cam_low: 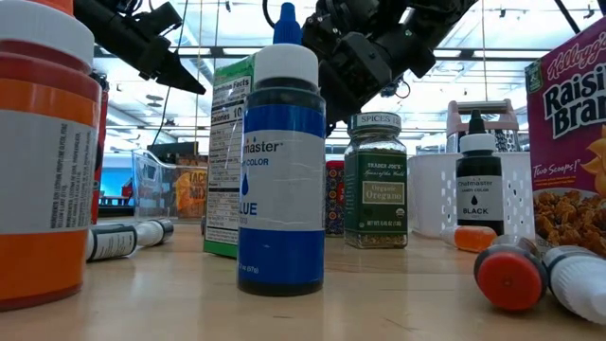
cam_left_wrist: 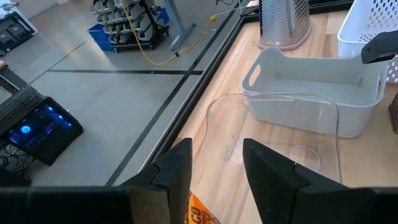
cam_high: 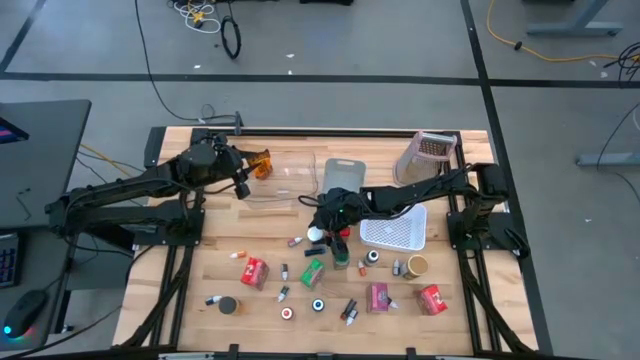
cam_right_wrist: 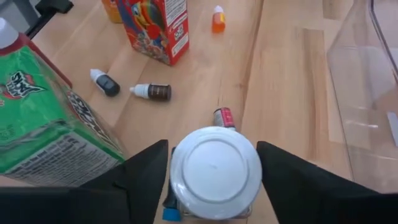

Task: Pick & Place Kitchen Items
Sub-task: Put the white seasoning bottle into the transparent bin

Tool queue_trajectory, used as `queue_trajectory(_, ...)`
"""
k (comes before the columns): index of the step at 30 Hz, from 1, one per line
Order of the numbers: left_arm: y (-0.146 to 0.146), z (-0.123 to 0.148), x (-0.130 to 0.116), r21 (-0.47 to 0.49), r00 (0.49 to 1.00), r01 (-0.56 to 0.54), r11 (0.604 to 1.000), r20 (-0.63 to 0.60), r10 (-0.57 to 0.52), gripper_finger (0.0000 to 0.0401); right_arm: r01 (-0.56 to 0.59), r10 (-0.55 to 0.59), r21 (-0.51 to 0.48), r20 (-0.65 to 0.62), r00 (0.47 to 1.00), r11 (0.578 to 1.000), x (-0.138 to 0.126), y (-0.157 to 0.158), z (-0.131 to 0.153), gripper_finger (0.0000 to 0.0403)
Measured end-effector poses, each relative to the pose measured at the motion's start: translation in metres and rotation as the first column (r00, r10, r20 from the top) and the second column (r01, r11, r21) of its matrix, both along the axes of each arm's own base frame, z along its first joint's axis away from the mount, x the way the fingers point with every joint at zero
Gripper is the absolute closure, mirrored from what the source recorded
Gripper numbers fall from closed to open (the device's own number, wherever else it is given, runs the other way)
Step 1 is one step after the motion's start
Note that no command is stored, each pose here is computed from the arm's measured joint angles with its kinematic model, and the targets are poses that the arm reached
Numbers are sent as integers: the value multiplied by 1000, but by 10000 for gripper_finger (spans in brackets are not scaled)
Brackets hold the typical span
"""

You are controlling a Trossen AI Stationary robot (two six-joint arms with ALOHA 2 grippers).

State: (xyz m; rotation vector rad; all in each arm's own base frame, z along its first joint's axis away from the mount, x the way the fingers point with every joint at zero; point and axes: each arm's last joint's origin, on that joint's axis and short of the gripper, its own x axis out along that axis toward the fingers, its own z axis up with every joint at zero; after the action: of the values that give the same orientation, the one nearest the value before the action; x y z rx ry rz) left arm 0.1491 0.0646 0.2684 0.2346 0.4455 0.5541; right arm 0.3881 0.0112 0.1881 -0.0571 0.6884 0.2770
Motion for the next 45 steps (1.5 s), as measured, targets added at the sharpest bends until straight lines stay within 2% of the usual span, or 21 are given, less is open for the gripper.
queue_trajectory(5,0,0,0,0,1000,0,1000,0,0,248,5,-5,0,-1,1000,1000,0,-2,0,190)
queue_trajectory(10,0,0,0,1,1000,0,1000,0,0,248,-22,22,-30,14,1000,999,0,-2,0,189)
queue_trajectory(15,0,0,0,1,1000,0,1000,-1,0,248,-86,88,-22,116,989,996,6,-2,7,183)
queue_trajectory(20,0,0,0,2,1000,1,1000,0,-1,248,-67,77,-62,176,981,996,8,-13,13,193)
queue_trajectory(23,0,0,0,2,1000,1,1000,0,-1,248,-46,64,-83,223,973,995,14,-22,28,188)
queue_trajectory(29,0,0,0,3,1000,1,1000,2,-1,248,-52,90,-121,334,938,991,28,-44,78,187)
queue_trajectory(33,0,1,0,5,1000,0,1000,7,0,248,19,32,-132,373,927,991,29,-72,94,187)
queue_trajectory(36,0,1,0,5,1000,1,1000,6,-1,248,96,-49,-110,365,930,989,25,-96,95,184)
queue_trajectory(41,0,1,0,5,1000,1,1000,7,-1,248,194,-176,-31,302,937,980,24,-131,76,185)
queue_trajectory(45,0,1,0,5,1000,1,1000,7,-1,248,255,-239,-28,269,933,966,25,-150,59,185)
